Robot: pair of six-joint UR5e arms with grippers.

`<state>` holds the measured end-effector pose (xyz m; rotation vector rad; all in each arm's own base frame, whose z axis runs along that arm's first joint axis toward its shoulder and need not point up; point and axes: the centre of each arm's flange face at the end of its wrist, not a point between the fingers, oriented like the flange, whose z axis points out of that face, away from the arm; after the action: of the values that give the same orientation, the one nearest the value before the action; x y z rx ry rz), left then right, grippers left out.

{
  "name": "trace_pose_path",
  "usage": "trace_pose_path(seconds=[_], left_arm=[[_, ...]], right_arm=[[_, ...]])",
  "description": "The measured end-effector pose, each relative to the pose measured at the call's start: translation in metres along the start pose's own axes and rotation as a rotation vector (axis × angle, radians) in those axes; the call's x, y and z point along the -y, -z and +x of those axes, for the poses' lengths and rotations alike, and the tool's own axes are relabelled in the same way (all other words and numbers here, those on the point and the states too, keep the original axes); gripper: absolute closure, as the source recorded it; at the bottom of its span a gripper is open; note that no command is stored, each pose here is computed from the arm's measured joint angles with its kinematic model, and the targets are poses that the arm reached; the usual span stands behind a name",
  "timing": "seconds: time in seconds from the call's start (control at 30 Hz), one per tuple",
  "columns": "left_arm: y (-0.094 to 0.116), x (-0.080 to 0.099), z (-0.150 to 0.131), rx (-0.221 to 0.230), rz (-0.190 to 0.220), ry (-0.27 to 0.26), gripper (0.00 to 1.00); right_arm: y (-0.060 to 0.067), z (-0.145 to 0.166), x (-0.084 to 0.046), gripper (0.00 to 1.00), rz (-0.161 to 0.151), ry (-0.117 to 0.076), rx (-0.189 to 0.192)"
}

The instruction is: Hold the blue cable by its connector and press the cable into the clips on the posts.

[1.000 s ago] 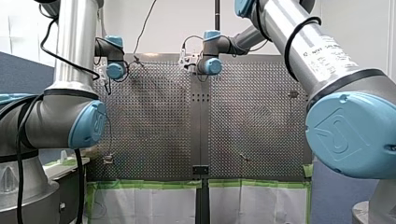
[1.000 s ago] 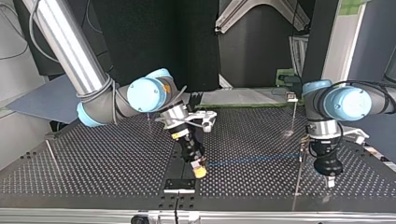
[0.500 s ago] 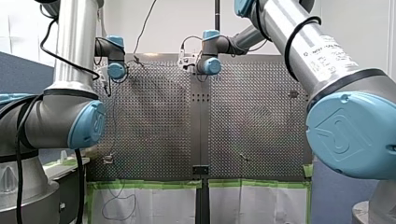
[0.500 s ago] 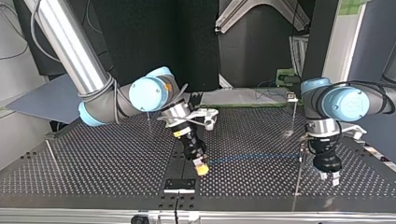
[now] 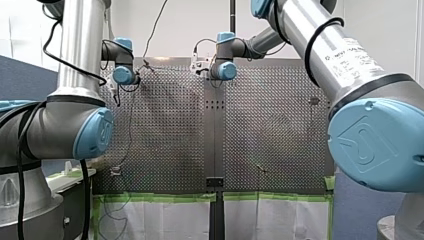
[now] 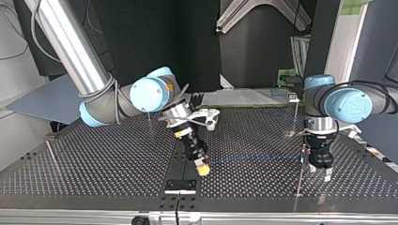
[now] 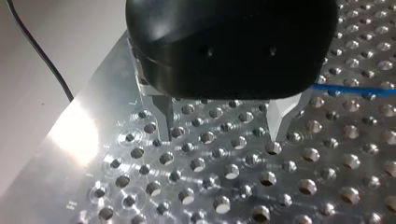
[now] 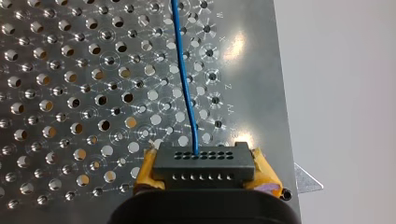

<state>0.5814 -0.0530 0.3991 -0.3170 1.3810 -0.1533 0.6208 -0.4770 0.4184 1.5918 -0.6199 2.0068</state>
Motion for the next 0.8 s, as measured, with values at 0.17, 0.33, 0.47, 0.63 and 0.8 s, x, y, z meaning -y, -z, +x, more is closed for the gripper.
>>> trace_pose_path(seconds=[0.17, 0.33, 0.47, 0.63, 0.8], left_arm=[[0.003, -0.004, 0.001, -0.016, -0.048, 0.007, 0.0], [0.011, -0.007, 0.006, -0.053, -0.099, 0.009, 0.0], [0.022, -0.005, 0.008, -0.075, -0.092, 0.009, 0.0], [0.04, 0.0, 0.003, -0.07, -0.072, 0.013, 0.0], [0.06, 0.002, -0.001, -0.069, -0.069, 0.02, 0.0]], right_arm=[[0.0, 0.0, -0.001, 1.0, -0.001, 0.002, 0.0], [0.0, 0.0, -0.001, 1.0, -0.001, 0.003, 0.001], [0.0, 0.0, -0.001, 1.0, -0.002, 0.003, 0.001], [0.0, 0.0, -0.002, 1.0, -0.003, 0.003, 0.001], [0.0, 0.0, -0.002, 1.0, -0.003, 0.003, 0.001]])
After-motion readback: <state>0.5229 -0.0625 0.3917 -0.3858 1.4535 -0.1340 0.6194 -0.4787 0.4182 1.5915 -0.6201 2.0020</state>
